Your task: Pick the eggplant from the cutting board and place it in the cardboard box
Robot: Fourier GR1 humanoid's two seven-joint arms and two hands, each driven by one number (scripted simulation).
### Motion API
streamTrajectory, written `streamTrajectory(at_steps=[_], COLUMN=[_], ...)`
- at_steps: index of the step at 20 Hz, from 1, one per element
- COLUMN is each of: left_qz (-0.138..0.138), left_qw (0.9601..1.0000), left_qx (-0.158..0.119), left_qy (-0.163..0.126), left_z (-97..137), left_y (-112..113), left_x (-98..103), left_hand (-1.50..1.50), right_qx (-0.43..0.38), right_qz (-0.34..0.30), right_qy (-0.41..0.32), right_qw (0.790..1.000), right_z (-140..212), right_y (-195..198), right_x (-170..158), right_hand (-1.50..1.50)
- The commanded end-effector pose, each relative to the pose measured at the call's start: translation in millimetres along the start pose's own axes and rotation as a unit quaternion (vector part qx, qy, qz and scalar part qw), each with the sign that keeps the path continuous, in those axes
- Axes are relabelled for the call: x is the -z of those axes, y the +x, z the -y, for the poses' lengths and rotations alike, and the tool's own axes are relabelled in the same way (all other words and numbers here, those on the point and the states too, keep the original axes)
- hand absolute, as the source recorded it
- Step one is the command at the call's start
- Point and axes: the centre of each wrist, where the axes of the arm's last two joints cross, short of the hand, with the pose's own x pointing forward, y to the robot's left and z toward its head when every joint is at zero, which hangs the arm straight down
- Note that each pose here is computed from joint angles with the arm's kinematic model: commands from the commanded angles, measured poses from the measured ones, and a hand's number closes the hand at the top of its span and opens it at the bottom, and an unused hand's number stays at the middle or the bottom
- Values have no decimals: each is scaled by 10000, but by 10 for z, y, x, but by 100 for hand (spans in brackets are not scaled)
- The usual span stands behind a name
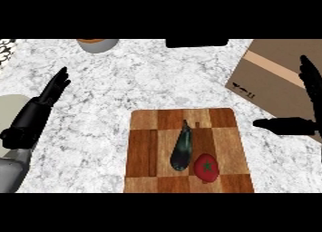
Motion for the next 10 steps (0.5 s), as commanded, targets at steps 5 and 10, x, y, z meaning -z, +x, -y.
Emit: streamTrajectory(at_steps=[5,10], left_qz=[155,141], left_qw=[9989,9980], left_qx=[-149,-223], left_qy=[-429,-568], left_z=[151,204], left_y=[-3,146], left_x=[-65,138], left_hand=[0,0], right_qx=[-1436,-2400], right_qz=[296,-398], right_qy=[773,1791], right_qw=[9862,9533], right_z=[-151,-308], right_y=[420,502], right_x=[-590,-563], right_hand=[-150,-150])
